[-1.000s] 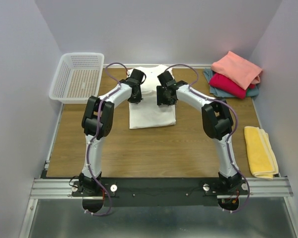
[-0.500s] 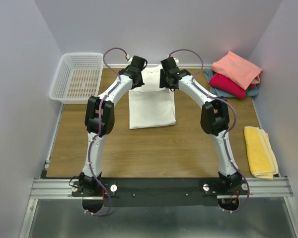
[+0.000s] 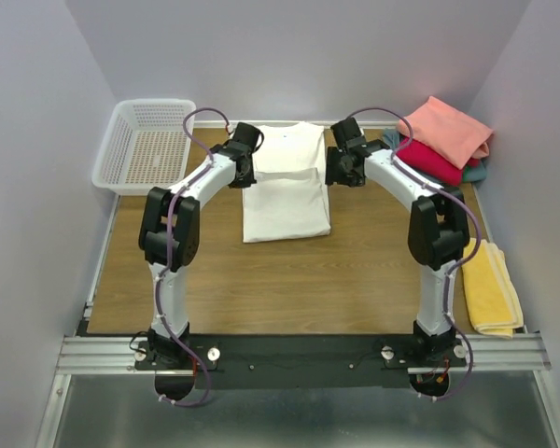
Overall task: Fold and stack the t-shirts
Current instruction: Fold the tshirt
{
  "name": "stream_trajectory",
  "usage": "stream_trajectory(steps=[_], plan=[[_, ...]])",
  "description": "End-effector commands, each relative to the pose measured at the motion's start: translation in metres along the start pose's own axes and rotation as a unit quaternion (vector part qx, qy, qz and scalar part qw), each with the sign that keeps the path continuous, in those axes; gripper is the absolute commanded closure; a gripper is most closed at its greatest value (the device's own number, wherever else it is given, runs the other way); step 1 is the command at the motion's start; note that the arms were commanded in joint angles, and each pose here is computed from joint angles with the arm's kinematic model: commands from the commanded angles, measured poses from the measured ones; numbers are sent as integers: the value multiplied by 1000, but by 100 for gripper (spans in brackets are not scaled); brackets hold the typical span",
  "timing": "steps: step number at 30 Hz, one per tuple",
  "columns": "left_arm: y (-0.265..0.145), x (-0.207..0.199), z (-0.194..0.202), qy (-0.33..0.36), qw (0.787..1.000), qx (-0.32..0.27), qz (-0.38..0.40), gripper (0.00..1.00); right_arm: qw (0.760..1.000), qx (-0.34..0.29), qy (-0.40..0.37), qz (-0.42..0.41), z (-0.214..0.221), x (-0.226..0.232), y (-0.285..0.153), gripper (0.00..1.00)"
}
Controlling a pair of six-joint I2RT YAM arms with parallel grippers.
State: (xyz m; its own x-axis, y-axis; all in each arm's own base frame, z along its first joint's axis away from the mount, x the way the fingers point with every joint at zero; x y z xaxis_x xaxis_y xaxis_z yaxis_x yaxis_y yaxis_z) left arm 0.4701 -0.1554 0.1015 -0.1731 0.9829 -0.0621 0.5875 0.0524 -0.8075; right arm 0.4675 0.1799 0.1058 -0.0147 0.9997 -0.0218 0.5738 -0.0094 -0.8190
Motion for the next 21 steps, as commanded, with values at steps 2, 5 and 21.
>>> stream_trajectory(steps=[2, 5, 21], plan=[[-60, -2, 18, 13, 995, 10, 102, 90, 995, 22, -2, -93, 28, 10, -63, 32], [-73, 0, 37, 15, 991, 26, 129, 89, 993, 34, 1, -114, 48, 10, -75, 32], [-77, 16, 98, -24, 980, 23, 198, 75, 973, 81, 15, -214, 121, 32, -57, 26]])
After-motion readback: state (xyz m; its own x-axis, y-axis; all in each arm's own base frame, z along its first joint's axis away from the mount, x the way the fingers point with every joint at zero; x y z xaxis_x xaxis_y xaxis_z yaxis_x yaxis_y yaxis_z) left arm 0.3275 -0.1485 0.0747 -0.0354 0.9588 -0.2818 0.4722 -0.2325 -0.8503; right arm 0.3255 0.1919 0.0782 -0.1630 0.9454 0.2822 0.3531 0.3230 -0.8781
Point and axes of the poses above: each gripper's point midway between its finger pads, its own y axis out along the fingers, its own x axis along the line the jaws close on, z = x × y, the point moved 3 cm from there along -y, back along the fingers, and after that the axes turned 4 degrees about -y, right-handed, at the moved point
